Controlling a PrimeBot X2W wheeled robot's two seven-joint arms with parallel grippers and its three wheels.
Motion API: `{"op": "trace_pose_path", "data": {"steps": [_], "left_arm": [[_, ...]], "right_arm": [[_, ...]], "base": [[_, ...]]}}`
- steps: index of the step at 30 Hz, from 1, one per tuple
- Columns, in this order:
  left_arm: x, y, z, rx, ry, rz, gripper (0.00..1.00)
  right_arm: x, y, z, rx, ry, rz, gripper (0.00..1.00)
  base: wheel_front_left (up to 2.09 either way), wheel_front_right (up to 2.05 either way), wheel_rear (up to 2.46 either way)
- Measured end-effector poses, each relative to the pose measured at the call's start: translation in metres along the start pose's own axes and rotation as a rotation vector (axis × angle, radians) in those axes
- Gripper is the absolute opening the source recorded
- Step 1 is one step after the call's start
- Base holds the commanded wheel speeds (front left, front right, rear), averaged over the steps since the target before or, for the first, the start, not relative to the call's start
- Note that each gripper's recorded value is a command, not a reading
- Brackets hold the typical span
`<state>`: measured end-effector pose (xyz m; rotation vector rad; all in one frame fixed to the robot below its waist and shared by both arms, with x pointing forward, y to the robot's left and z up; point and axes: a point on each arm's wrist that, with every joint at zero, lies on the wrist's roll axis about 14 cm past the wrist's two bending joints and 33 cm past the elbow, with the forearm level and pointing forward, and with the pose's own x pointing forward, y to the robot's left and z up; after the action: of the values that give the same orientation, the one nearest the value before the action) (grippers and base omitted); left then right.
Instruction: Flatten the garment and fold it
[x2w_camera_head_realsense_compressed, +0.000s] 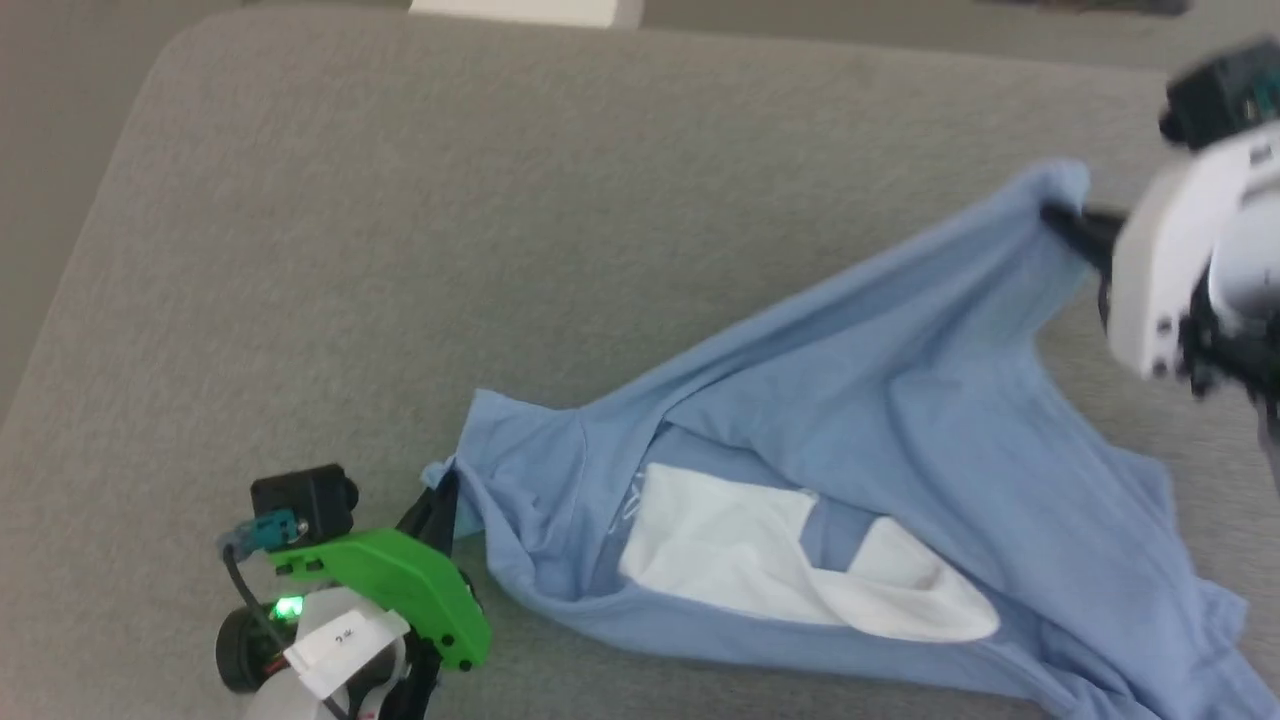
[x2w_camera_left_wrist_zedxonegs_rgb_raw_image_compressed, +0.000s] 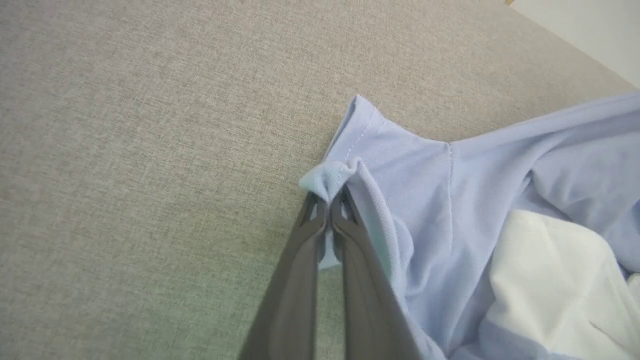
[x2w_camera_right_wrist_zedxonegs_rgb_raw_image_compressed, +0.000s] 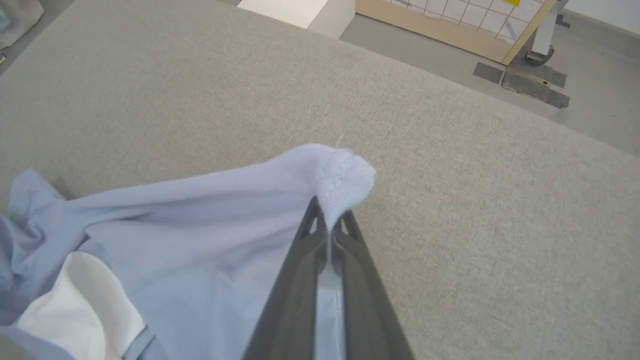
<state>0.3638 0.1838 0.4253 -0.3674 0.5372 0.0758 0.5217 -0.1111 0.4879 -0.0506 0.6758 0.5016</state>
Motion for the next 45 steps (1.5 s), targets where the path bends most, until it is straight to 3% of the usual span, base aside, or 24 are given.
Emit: {"op": "trace_pose_path", "data": {"steps": [7, 15, 21, 28, 37, 45], "left_arm": [[-0.011, -0.025, 0.003, 0.013, -0.012, -0.079, 0.0], [-0.026, -0.048, 0.006, 0.026, -0.032, -0.155, 0.0], [-0.034, -0.058, 0.012, 0.025, -0.068, -0.191, 0.0], [-0.041, -0.069, 0.051, 0.05, -0.188, -0.261, 0.0], [-0.071, -0.109, 0.187, 0.241, -0.515, -0.395, 0.0], [-0.105, -0.138, 0.286, 0.385, -0.76, -0.431, 0.0]], "right_arm": [[-0.07, -0.013, -0.07, 0.152, 0.044, -0.066, 0.0], [-0.131, 0.0, -0.162, 0.392, 0.123, -0.12, 0.0], [-0.151, 0.015, -0.19, 0.496, 0.125, -0.128, 0.0], [-0.168, 0.002, -0.143, 0.444, -0.021, -0.144, 0.0], [-0.207, -0.025, -0.027, 0.242, -0.23, -0.17, 0.0], [-0.238, -0.033, 0.051, 0.162, -0.394, -0.171, 0.0]], "base": [[0.0, 0.0, 0.0], [0.0, 0.0, 0.0], [0.0, 0.0, 0.0], [0.0, 0.0, 0.0], [0.0, 0.0, 0.0], [0.0, 0.0, 0.0]]}}
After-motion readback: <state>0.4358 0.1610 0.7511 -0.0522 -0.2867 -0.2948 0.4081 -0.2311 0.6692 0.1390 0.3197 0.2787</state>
